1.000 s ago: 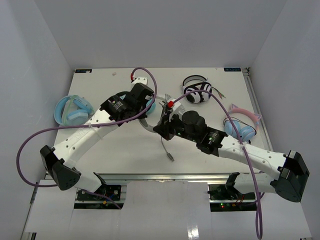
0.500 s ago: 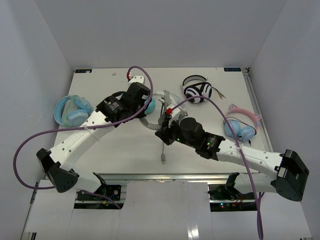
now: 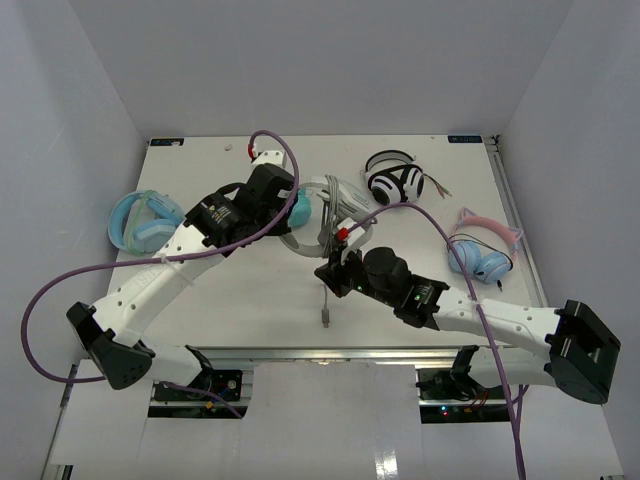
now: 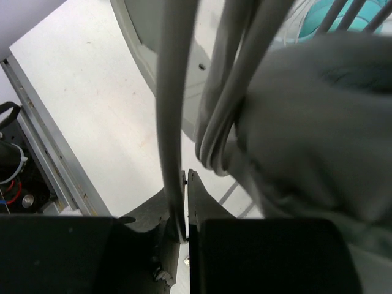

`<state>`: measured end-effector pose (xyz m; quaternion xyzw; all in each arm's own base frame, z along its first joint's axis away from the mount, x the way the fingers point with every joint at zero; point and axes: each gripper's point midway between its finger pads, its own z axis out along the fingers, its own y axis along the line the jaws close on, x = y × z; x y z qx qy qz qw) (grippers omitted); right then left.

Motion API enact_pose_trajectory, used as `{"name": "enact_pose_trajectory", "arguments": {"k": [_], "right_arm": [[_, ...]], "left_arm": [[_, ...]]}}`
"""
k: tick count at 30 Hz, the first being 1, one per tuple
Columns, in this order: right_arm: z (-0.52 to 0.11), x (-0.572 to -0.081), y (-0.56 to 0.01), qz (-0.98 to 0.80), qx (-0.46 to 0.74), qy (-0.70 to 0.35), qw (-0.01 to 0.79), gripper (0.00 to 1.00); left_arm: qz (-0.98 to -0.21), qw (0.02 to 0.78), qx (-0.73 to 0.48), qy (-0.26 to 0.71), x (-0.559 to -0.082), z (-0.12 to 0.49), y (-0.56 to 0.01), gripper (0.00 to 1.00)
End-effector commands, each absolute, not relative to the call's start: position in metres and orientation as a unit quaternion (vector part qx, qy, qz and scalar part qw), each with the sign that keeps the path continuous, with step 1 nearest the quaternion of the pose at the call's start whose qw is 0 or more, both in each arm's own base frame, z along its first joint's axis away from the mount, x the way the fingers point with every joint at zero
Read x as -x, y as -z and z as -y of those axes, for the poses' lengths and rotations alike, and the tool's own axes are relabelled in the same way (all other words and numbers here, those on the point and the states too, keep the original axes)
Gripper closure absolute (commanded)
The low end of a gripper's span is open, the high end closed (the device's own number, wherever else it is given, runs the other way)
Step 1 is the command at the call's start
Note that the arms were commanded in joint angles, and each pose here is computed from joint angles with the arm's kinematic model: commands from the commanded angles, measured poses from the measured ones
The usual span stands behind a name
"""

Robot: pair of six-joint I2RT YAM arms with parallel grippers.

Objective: Wrap the headphones

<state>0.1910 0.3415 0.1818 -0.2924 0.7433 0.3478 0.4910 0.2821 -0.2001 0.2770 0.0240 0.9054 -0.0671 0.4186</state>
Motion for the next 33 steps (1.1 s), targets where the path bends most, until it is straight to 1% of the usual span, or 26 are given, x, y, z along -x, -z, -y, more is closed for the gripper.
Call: {"name": "enact_pose_trajectory", "arguments": {"k": [1,6,16,24,33], "right_arm": [[-0.339,-0.194,-0.193,-0.727,0.276,-0.351,0.523,0.88],[-0.335,-0.195,-0.198,-0.717,0.265,-0.353,0.539,0.84],[-0.328,-0.201,-0.197,-0.711,0.239,-0.352,0.561,0.85],[-0.334,-0.199,-0.191,-0.68,0.226,-0.387,0.58,0.81],[-0.34,-0.203,-0.184,-0.66,0.219,-0.397,0.599,0.8]], "left_arm": [[-0.855,0.487,0.026,0.176,-0.284,0.212,-0.348,1.0],[-0.854,0.488,0.029,0.178,-0.281,0.209,-0.347,1.0],[-0.847,0.489,0.031,0.208,-0.273,0.212,-0.353,1.0],[-0.846,0.485,0.032,0.217,-0.271,0.213,-0.348,1.0],[-0.843,0.488,0.035,0.223,-0.266,0.209,-0.349,1.0]]}}
